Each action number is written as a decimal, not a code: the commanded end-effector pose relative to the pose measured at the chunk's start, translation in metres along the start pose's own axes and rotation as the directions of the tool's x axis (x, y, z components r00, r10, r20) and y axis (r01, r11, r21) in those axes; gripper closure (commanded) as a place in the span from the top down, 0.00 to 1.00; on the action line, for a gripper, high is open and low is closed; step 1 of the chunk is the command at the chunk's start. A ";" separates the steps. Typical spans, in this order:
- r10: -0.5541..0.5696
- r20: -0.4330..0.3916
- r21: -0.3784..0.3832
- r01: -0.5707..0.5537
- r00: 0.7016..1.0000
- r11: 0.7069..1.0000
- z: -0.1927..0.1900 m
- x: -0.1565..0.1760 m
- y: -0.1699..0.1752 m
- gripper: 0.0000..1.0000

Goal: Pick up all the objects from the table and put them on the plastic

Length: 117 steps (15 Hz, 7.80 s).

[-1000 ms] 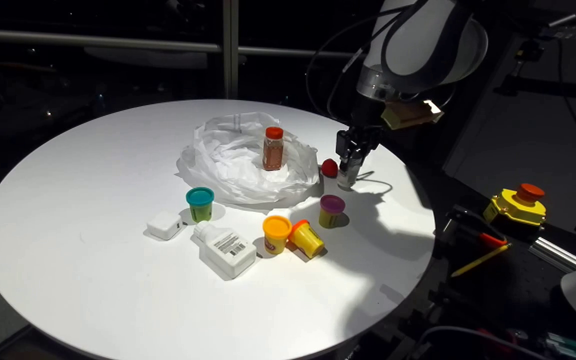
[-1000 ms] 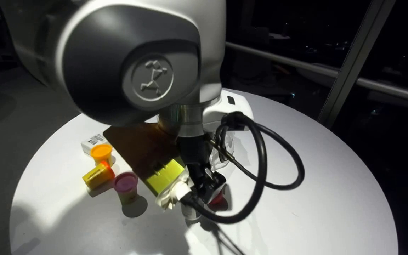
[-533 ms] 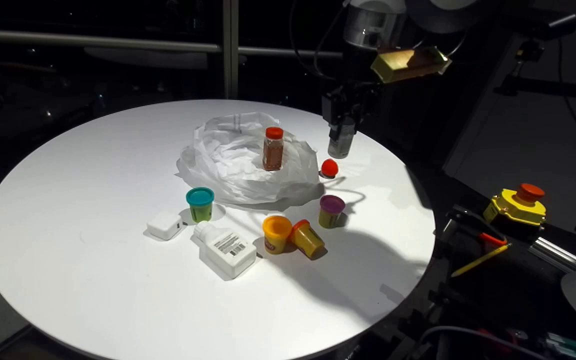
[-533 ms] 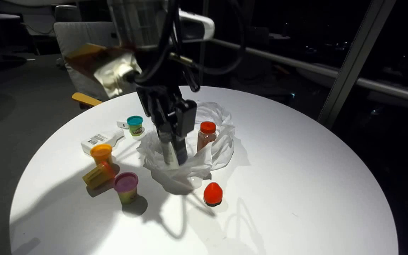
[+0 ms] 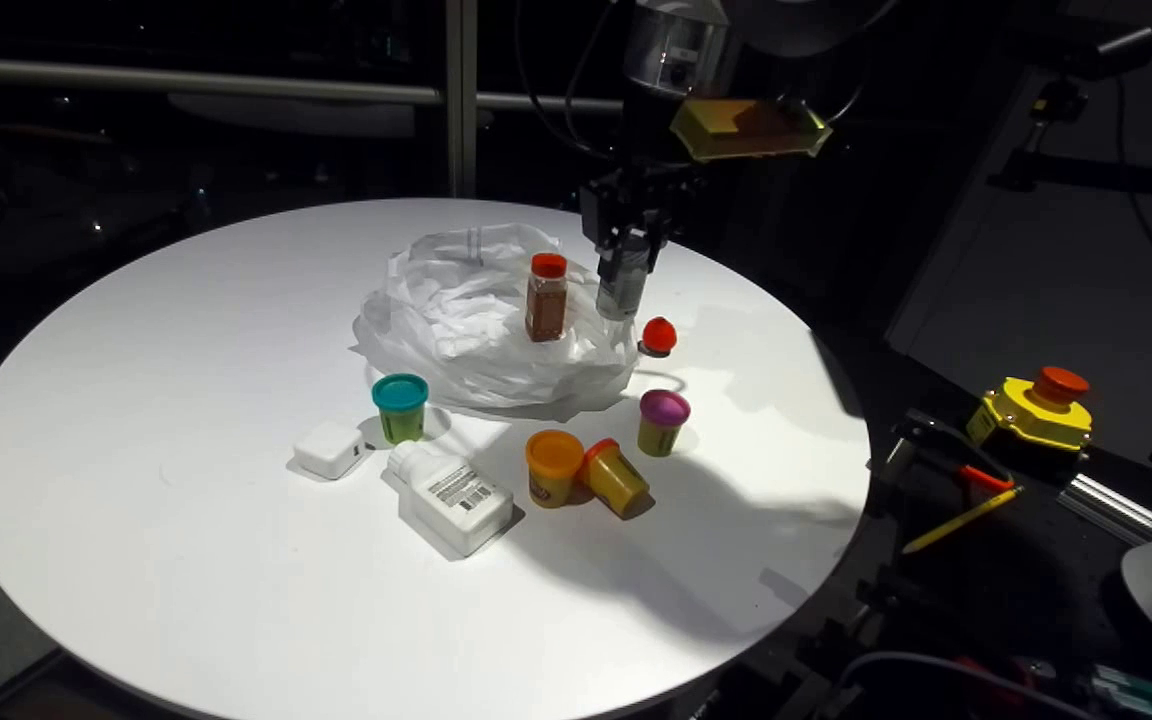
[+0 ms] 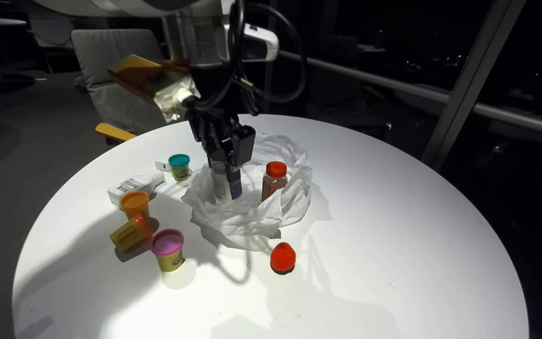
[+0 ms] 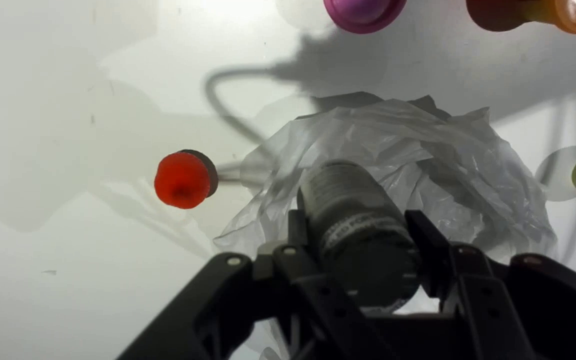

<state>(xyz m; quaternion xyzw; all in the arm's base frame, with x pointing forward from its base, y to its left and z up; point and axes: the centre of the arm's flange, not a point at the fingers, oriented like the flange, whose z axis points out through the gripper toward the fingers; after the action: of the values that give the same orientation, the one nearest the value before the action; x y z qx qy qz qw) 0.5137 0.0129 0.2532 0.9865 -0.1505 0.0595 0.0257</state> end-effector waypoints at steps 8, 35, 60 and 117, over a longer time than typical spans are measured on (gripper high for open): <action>0.057 -0.049 0.092 -0.052 0.997 0.994 0.077 0.048 0.001 0.26; -0.334 0.255 -0.159 0.380 0.908 0.911 0.069 0.008 0.110 1.00; 0.028 -0.030 0.017 -0.027 0.999 0.999 0.146 0.029 0.126 1.00; -0.021 0.331 -0.127 0.067 0.943 0.990 -0.020 0.004 0.001 1.00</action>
<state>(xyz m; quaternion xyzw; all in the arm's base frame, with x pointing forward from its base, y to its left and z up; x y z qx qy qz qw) 0.5509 0.0262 0.2566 0.9873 -0.1268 -0.0778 0.0556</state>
